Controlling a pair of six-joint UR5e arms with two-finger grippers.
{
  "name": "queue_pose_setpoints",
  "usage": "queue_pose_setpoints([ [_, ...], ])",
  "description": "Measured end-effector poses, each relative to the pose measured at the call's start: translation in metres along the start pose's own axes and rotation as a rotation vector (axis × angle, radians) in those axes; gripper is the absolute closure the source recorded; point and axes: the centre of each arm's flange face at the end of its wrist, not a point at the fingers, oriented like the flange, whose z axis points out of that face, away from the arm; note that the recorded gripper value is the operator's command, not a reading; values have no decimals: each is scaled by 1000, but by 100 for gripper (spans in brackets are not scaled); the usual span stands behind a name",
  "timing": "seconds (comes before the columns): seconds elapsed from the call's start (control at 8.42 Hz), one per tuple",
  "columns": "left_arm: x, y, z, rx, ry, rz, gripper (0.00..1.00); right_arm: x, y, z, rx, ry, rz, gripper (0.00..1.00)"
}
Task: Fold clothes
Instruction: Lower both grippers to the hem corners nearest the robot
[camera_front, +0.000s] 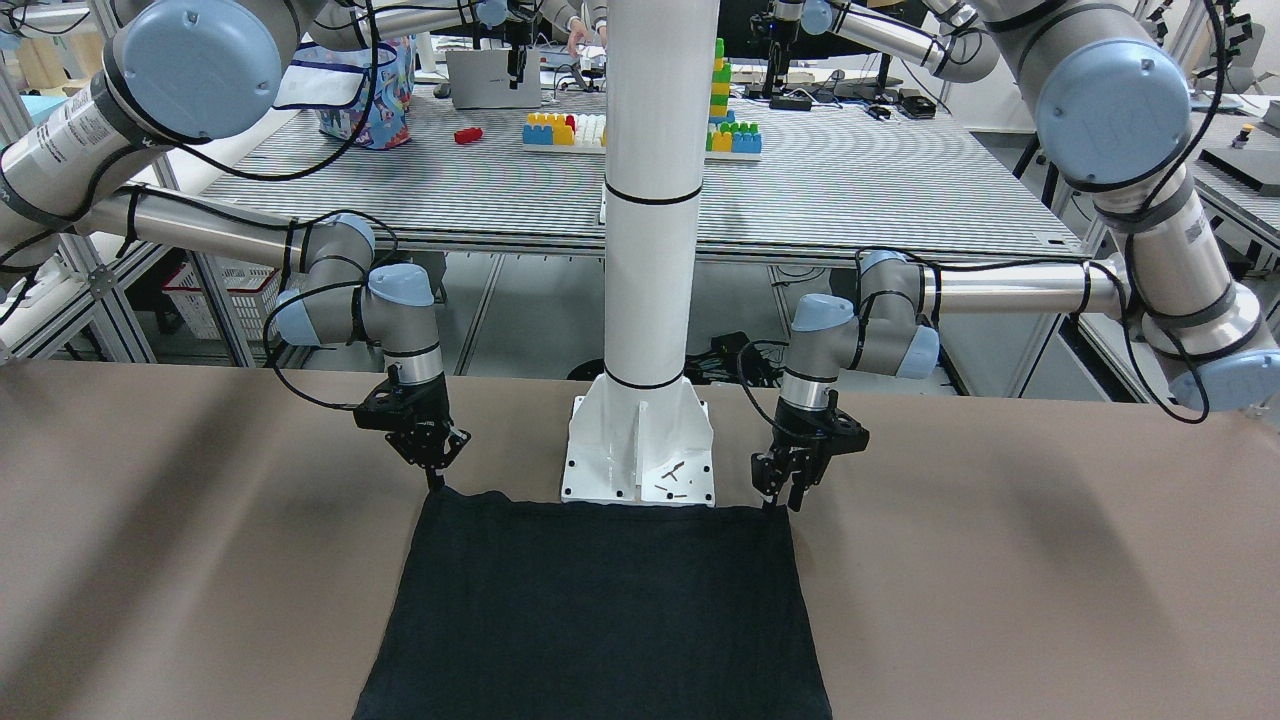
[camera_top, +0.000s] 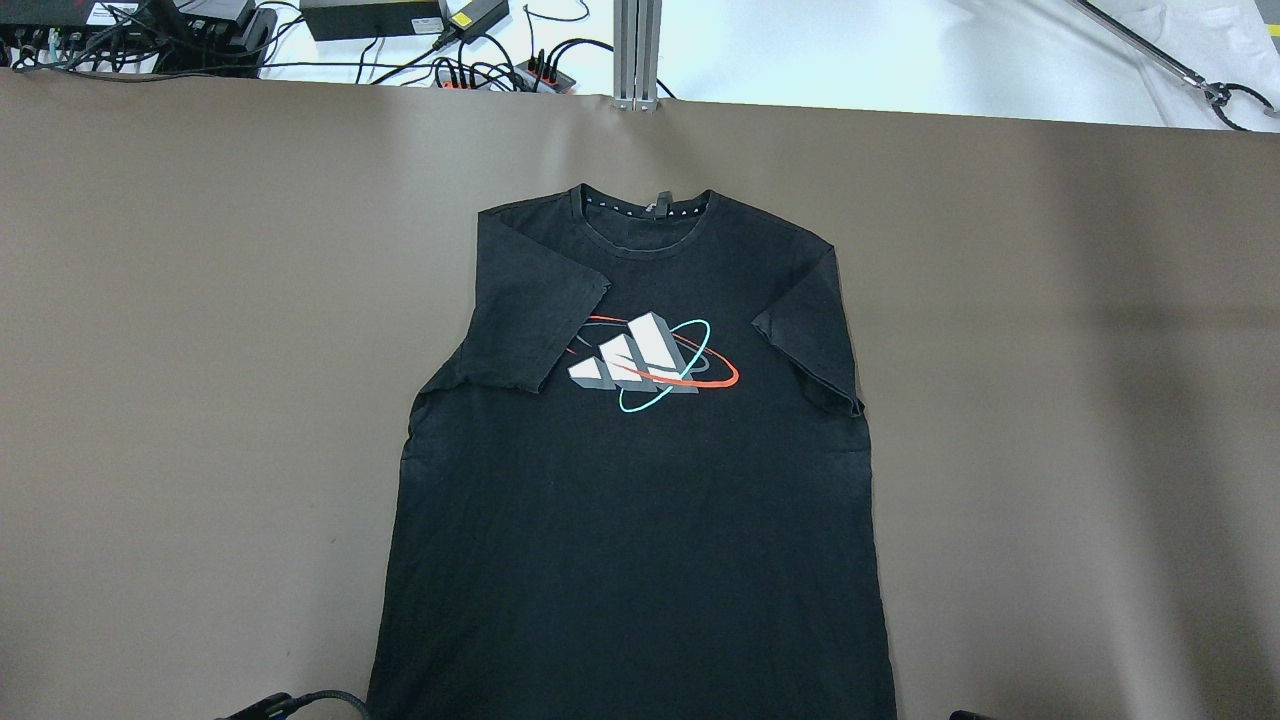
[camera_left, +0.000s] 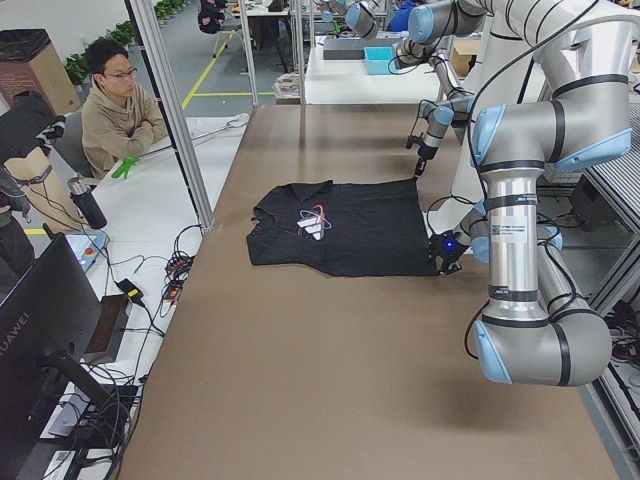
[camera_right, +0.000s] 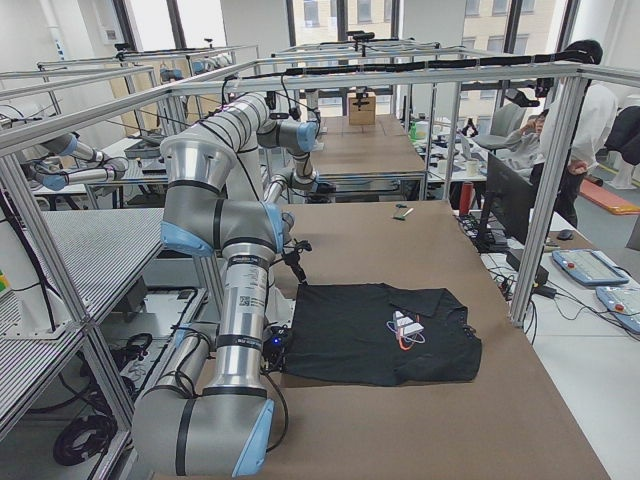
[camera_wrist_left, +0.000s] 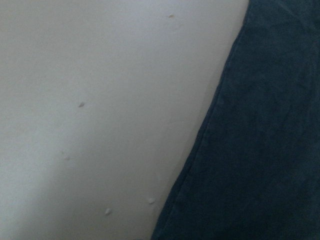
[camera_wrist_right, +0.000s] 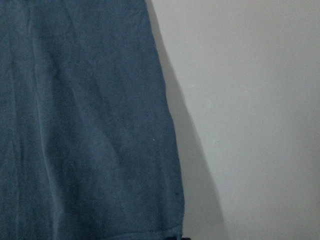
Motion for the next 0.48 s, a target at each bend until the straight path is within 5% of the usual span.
queue_pose_setpoints([
  [0.48, -13, 10, 0, 8, -8, 7, 70, 1, -1, 1, 9, 3, -2, 100],
])
